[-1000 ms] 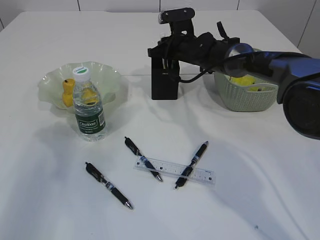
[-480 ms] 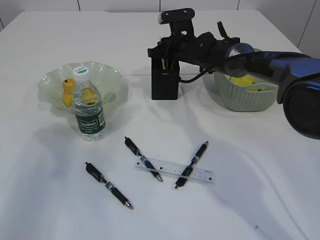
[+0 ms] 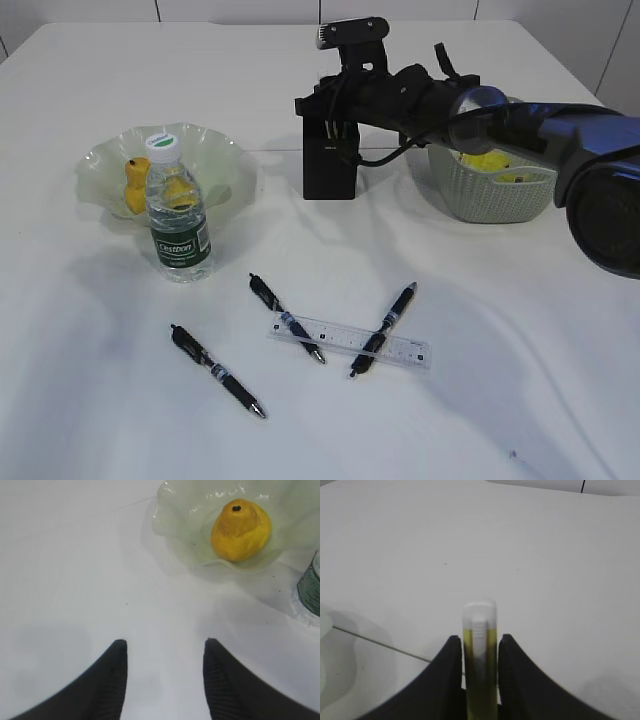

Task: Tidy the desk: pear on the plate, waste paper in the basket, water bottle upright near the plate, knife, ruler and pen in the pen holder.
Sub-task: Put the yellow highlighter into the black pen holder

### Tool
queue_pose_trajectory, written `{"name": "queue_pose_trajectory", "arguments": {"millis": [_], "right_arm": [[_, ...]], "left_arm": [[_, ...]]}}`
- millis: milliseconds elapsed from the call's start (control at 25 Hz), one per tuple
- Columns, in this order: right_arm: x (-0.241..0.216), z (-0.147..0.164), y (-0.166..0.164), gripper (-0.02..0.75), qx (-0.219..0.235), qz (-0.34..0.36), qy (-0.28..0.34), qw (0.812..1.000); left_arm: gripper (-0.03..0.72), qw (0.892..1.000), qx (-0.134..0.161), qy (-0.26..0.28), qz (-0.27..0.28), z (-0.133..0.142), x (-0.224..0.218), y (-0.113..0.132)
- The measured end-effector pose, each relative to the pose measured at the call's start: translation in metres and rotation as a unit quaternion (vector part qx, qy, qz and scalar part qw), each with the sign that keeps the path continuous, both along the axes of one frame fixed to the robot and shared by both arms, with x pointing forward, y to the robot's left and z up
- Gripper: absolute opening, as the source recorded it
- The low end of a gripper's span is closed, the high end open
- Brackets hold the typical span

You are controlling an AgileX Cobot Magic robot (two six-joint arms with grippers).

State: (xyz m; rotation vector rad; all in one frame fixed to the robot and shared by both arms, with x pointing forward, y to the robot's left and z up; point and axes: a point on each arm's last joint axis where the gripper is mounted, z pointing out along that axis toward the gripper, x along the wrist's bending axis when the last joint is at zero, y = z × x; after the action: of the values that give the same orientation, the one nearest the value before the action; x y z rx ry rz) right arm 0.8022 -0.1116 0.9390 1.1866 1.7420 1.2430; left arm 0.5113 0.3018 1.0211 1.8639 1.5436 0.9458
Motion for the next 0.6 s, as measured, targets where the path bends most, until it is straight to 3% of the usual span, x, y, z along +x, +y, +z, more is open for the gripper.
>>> {"name": "queue_pose_trajectory", "arguments": {"millis": [240, 600], "right_arm": [[-0.0011, -0.0015, 0.0014, 0.261, 0.011, 0.005, 0.013, 1.0], [-0.0008, 0.0044, 0.0035, 0.272, 0.016, 0.014, 0.014, 1.0]], "left_arm": [[0.348, 1.0, 0.0, 0.0, 0.0, 0.0, 0.0, 0.0], [0.348, 1.0, 0.0, 0.0, 0.0, 0.0, 0.0, 0.0]]}}
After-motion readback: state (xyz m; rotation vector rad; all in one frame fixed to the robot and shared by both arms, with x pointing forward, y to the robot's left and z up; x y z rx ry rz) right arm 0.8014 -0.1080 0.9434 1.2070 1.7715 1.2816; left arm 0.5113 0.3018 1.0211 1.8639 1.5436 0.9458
